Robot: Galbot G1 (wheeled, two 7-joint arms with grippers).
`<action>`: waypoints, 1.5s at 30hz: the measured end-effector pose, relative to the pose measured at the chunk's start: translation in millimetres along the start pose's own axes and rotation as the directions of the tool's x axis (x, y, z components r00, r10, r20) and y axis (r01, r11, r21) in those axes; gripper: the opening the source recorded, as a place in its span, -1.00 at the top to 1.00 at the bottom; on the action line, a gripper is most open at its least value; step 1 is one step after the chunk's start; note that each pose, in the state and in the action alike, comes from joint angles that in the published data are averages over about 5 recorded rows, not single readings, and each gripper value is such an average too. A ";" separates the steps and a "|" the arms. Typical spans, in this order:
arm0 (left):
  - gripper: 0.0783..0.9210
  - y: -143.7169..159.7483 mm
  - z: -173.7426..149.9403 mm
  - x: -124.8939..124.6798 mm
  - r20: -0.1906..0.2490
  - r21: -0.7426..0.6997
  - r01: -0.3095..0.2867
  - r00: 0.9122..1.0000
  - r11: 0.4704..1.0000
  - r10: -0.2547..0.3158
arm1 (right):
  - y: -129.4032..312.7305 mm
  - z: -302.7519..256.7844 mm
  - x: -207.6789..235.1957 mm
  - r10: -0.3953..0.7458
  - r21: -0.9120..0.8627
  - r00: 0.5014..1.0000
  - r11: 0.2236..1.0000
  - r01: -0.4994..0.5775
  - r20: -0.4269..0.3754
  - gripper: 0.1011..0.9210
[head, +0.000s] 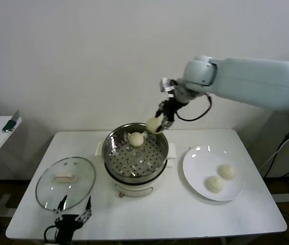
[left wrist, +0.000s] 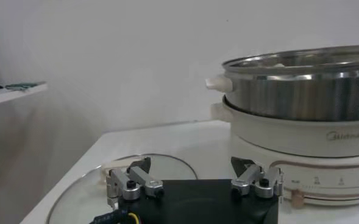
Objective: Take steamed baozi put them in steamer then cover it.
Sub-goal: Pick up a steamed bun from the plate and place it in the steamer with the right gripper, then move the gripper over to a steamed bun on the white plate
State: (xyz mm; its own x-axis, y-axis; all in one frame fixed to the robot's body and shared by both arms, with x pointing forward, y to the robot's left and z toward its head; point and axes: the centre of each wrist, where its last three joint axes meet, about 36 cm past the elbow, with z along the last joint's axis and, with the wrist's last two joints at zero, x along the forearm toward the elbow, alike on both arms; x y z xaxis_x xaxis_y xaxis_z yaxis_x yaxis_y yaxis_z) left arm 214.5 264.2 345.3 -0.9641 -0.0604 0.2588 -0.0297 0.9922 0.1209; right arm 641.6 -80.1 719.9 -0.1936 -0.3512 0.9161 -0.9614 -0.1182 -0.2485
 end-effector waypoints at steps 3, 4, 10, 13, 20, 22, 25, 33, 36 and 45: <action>-0.77 1.2 -0.9 1.2 0.001 -0.002 0.002 1.000 1.000 -0.002 | 6.0 -24.1 -24.5 -0.015 0.017 1.000 1.000 0.016 -0.015 -0.28; -0.77 1.3 -1.0 1.6 0.000 -0.002 0.003 1.000 1.000 -0.003 | 7.8 -30.3 -32.3 -0.019 0.020 1.000 1.000 0.019 -0.020 -0.28; -0.77 -0.5 -0.9 2.8 -0.001 -0.002 -0.002 1.000 1.000 0.002 | 16.0 -55.0 -77.2 -0.031 0.032 0.998 0.999 0.032 -0.048 -0.28; -0.77 -1.5 -0.9 2.9 -0.001 -0.003 -0.005 1.000 1.000 0.005 | 18.2 -61.3 -96.8 -0.031 0.036 0.998 0.999 0.033 -0.060 -0.28; -0.77 -1.2 -0.7 1.5 0.000 -0.004 -0.003 1.000 1.000 0.003 | 19.2 -71.6 -132.6 -0.019 0.041 0.997 0.999 0.022 -0.074 -0.28; -0.77 -1.0 -0.4 1.0 0.000 -0.004 -0.002 1.000 1.000 0.002 | 18.9 -73.4 -141.7 -0.017 0.040 0.997 0.999 0.020 -0.076 -0.28; -0.77 -0.8 0.3 0.3 -0.001 -0.003 -0.001 1.000 1.000 0.001 | 19.2 -74.3 -154.5 -0.015 0.039 0.997 0.999 0.019 -0.082 -0.30; -0.77 -1.7 1.6 -1.4 -0.002 0.000 0.001 1.000 1.000 -0.001 | 18.7 -71.9 -172.1 0.003 0.034 0.996 0.999 0.000 -0.089 -0.45; -0.77 -1.5 1.4 -1.3 -0.001 -0.001 0.003 1.000 1.000 -0.003 | 16.7 -71.1 -169.0 0.006 0.034 0.997 0.999 -0.003 -0.080 -0.63; -0.77 -3.7 0.3 1.9 -0.002 -0.002 -0.002 1.000 1.000 0.002 | -2.1 -46.7 -109.6 -0.020 0.056 0.998 0.998 0.023 -0.059 -0.76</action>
State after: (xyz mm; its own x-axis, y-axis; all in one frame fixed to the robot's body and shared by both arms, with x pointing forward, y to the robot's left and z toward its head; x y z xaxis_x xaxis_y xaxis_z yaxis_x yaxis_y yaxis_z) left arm 212.7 260.5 345.1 -0.9636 -0.0582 0.2611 -0.0268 0.9921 0.1222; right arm 655.8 2.0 634.7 -0.1854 -0.2933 0.9379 -0.9531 -0.1787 -0.2443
